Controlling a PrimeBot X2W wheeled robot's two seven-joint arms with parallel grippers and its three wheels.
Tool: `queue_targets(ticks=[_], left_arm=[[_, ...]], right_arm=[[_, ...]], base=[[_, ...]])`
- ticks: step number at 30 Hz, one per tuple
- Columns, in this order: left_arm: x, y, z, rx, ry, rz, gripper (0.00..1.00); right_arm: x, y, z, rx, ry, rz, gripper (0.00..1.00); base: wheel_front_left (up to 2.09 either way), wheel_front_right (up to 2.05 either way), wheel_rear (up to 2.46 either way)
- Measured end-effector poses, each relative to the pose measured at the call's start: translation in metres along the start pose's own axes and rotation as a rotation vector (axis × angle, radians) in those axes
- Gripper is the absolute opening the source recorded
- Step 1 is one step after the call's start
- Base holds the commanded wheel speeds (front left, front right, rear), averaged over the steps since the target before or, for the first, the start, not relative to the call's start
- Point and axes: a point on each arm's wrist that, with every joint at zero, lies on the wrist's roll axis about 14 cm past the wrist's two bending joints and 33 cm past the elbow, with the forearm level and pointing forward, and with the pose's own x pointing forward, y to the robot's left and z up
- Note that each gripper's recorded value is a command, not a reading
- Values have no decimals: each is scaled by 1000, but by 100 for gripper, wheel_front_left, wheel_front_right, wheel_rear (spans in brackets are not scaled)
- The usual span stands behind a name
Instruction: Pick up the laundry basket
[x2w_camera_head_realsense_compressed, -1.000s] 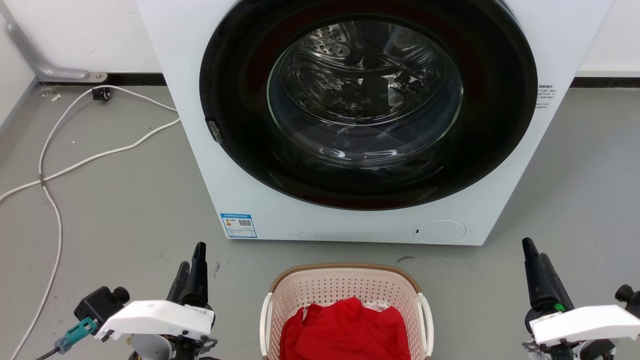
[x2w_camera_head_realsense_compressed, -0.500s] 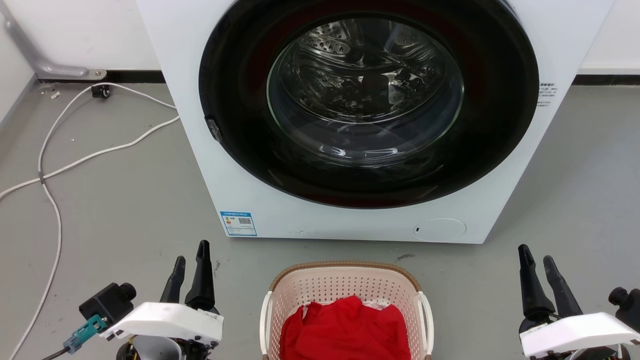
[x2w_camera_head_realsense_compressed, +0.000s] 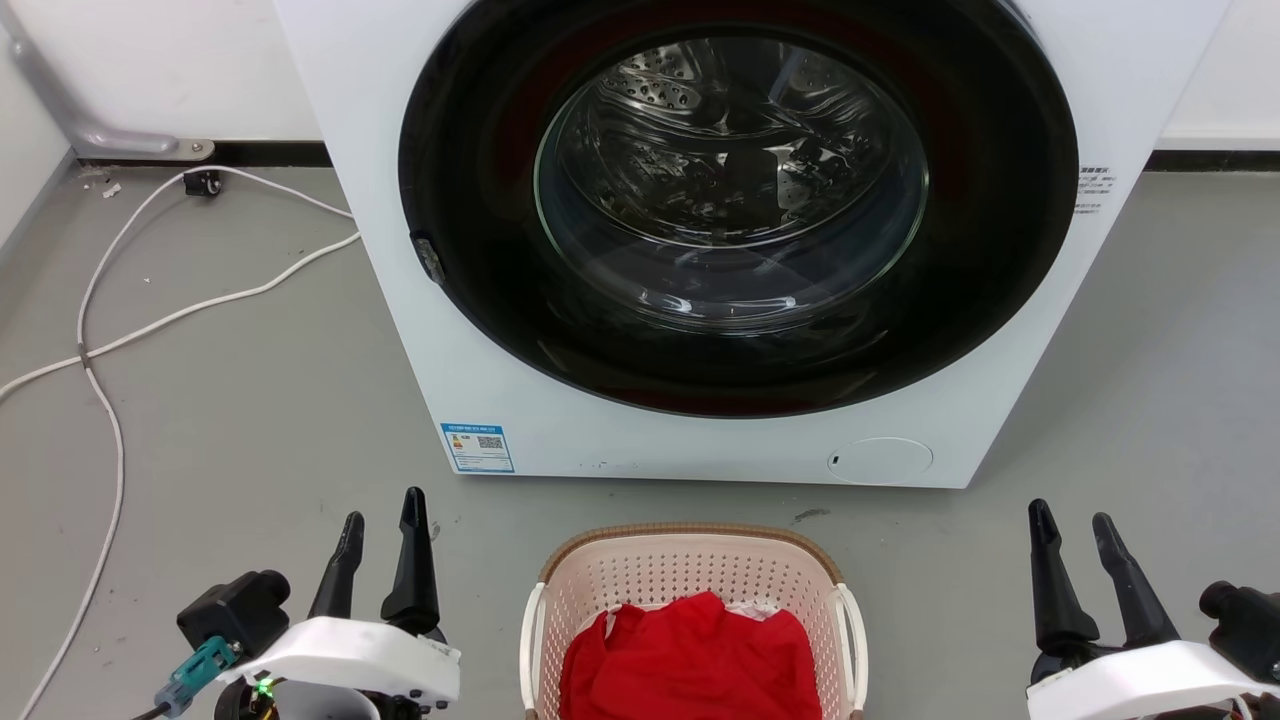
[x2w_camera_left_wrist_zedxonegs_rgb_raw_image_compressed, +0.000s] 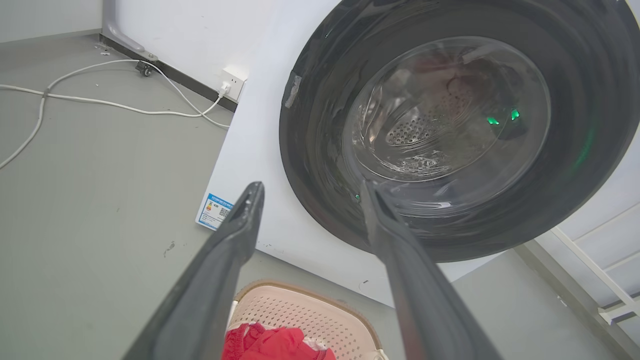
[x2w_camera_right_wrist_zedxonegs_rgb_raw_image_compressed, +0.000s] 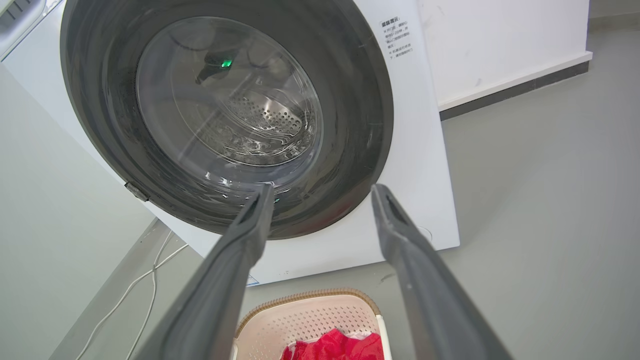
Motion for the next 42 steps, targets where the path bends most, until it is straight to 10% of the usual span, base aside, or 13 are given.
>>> queue_targets(ticks=[42], left_arm=[[-11,-8,2,397,-74,-42,100]], right_arm=[[-13,12,6,-441,-46,76,100]], base=[[0,0,0]])
